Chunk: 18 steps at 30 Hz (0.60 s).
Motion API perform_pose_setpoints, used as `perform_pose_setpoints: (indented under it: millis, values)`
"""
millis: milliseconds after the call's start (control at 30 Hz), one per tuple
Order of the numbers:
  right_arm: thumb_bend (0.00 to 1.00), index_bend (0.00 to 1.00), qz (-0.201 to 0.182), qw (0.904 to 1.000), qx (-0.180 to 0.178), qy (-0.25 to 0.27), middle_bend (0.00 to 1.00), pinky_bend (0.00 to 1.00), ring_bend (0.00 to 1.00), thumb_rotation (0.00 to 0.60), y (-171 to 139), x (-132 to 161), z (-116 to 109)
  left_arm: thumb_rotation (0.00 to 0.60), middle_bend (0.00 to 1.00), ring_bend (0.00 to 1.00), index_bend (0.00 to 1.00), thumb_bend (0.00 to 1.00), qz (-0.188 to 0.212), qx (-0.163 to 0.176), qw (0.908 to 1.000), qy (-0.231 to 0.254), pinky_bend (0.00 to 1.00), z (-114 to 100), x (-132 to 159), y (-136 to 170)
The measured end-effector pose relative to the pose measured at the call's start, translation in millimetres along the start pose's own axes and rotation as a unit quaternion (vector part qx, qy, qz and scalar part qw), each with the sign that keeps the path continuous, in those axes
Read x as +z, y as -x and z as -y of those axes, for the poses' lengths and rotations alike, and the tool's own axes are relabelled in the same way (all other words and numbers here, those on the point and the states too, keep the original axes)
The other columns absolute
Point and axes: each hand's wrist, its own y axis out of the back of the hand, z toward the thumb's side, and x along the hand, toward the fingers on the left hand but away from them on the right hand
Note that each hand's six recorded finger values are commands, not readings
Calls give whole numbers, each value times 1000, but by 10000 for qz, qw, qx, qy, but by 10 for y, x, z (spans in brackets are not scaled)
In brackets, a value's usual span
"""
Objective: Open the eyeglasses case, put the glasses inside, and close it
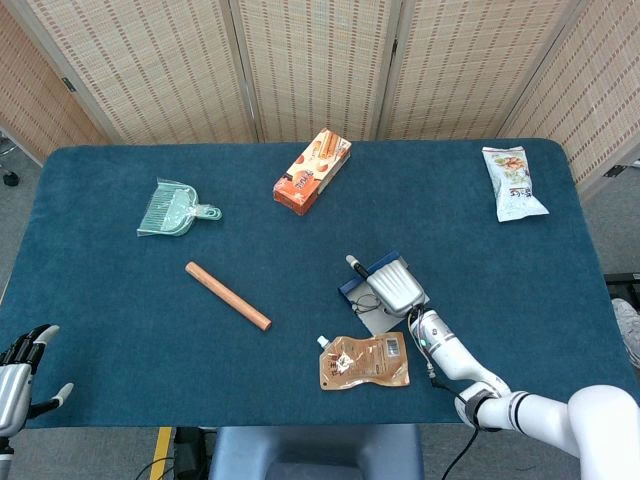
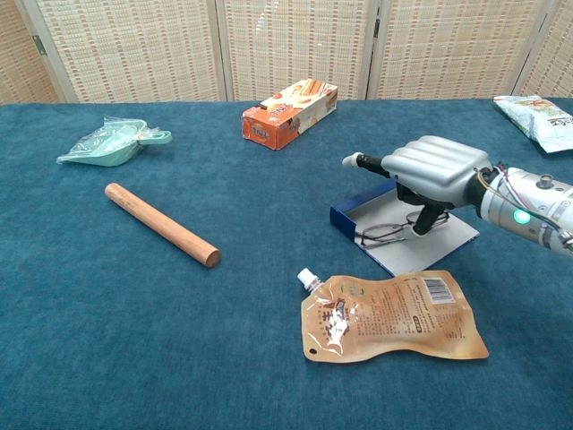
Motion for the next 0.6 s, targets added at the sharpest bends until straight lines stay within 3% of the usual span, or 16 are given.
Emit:
perform_pose_setpoints:
  millis: [600]
  values:
    - [190, 22, 233, 9996, -51, -169, 981, 1000, 1000, 600, 437, -3, -94, 600, 156, 160, 164, 241, -89, -4, 10000, -9, 289, -2, -53, 25]
